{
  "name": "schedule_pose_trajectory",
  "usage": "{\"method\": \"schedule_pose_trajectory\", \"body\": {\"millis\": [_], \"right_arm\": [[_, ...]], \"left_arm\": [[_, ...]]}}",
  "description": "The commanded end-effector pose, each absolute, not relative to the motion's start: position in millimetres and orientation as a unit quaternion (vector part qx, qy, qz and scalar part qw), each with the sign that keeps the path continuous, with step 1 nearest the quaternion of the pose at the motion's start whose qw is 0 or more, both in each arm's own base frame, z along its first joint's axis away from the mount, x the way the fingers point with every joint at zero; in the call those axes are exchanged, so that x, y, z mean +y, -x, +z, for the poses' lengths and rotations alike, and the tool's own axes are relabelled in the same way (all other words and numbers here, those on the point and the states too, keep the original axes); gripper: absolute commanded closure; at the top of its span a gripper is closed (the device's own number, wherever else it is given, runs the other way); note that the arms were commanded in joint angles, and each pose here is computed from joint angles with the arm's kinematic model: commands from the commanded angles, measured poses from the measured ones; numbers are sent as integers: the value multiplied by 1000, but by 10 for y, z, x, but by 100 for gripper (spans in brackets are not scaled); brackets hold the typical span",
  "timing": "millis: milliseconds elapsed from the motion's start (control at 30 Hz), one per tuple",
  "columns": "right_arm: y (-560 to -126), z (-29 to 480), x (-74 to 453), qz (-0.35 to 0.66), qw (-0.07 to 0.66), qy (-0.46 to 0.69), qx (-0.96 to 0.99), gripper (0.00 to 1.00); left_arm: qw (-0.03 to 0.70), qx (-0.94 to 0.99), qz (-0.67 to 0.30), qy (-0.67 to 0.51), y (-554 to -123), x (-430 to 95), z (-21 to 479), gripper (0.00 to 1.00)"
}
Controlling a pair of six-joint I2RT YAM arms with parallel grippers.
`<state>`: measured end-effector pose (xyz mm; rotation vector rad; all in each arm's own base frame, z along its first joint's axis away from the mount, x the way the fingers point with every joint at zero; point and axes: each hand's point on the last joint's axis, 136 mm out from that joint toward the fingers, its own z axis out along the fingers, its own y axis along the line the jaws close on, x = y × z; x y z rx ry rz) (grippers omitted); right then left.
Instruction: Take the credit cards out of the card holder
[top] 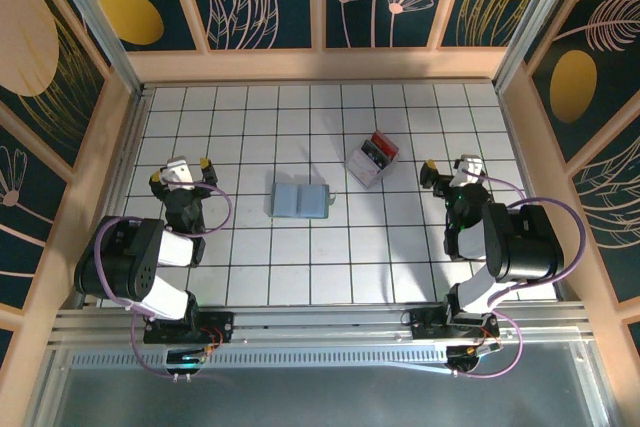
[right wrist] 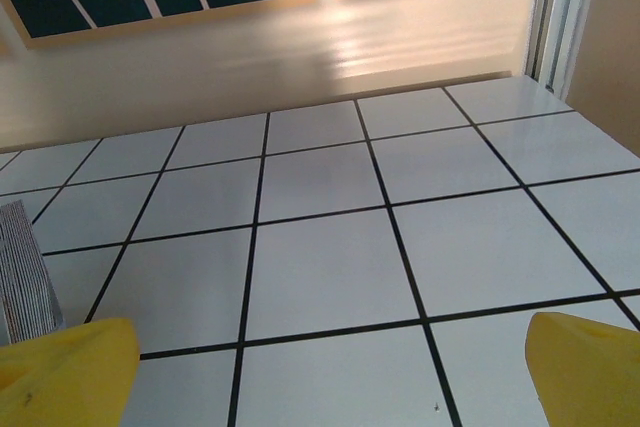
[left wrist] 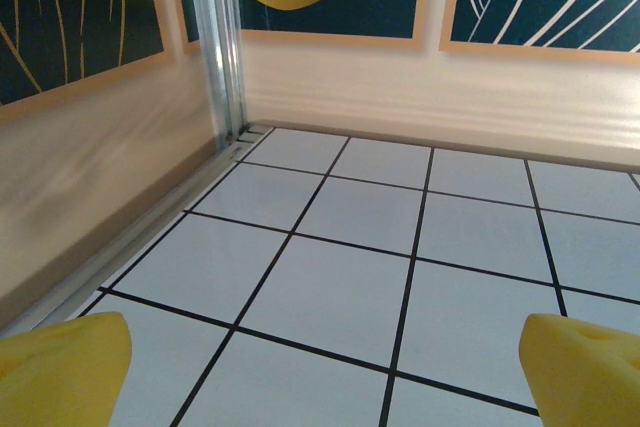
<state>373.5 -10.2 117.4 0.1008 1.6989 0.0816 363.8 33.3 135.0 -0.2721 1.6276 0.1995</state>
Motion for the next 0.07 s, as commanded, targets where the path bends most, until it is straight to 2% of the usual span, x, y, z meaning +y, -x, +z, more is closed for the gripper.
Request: {"method": "schedule_pose_trajectory", "body": {"millis": [0, 33], "right_arm": [[-3753, 1265, -100, 42, 669, -46, 741, 1], [-3755, 1274, -102, 41, 670, -47, 740, 1]], "left_arm": [[682, 713, 86, 135, -3636, 374, 1412, 1], [682, 713, 86, 135, -3635, 373, 1412, 1]]}}
